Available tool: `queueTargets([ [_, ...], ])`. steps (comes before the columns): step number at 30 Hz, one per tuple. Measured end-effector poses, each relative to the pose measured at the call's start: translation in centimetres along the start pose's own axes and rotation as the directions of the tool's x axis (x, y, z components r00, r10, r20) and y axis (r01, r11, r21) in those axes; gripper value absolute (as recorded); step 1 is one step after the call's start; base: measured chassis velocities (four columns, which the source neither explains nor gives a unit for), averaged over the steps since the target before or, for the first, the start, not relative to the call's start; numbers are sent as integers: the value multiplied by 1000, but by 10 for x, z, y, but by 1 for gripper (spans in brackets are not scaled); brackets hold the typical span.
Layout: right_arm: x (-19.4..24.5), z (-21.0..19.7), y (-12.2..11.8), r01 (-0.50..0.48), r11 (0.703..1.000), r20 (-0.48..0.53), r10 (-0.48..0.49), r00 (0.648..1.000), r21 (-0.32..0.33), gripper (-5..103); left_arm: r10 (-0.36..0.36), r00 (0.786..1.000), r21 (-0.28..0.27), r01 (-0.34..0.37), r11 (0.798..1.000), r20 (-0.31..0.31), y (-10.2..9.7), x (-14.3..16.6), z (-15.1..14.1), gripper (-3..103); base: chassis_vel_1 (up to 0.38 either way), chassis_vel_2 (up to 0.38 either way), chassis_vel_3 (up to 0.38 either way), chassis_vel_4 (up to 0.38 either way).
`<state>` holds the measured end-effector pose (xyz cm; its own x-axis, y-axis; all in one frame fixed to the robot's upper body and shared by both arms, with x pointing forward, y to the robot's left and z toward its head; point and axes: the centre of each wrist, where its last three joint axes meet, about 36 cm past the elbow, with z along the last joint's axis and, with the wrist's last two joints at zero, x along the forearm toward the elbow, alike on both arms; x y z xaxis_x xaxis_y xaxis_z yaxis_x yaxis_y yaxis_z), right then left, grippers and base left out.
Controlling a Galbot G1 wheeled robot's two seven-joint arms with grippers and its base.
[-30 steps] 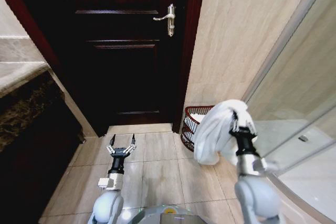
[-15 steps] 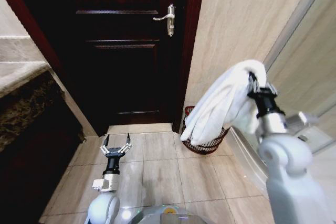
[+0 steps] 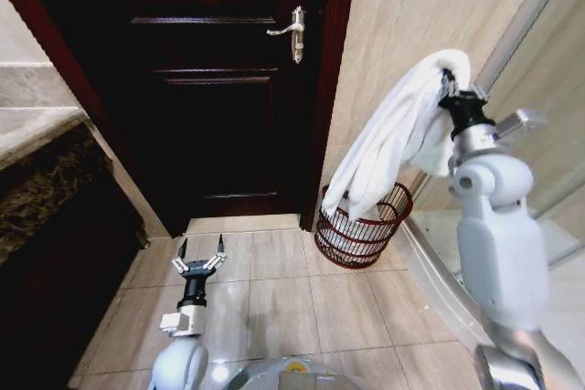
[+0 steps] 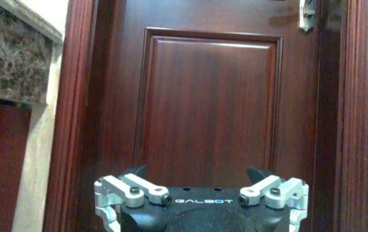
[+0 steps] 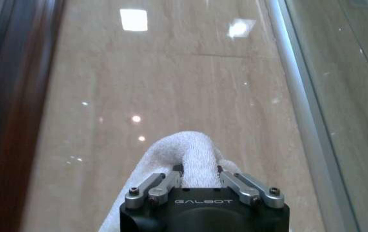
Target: Discard the used towel into the hamper.
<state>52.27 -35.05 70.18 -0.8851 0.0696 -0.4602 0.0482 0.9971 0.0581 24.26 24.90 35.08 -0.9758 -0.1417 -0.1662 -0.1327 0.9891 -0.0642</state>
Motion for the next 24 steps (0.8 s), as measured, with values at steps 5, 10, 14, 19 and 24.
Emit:
queueTargets([
  [5,-23,5,-11,-24,999,-12,24,1000,31,18,-31,999,-22,32,999,40,18,-13,-6,100,0,0,0,0],
  [10,-15,42,-12,-1,999,-91,5,996,41,18,-49,996,-4,49,999,75,27,-34,-22,100,0,0,0,0],
  [14,-7,78,-5,10,1000,-131,-7,991,18,18,-51,996,8,51,999,77,26,-33,-23,100,0,0,0,0],
  [19,0,110,12,15,999,-168,-20,986,-35,18,-45,996,10,44,999,82,28,-31,-20,100,0,0,0,0],
  [24,7,125,23,-2,998,-191,-10,982,-62,18,-42,996,7,42,999,83,28,-30,-19,100,0,0,0,0],
])
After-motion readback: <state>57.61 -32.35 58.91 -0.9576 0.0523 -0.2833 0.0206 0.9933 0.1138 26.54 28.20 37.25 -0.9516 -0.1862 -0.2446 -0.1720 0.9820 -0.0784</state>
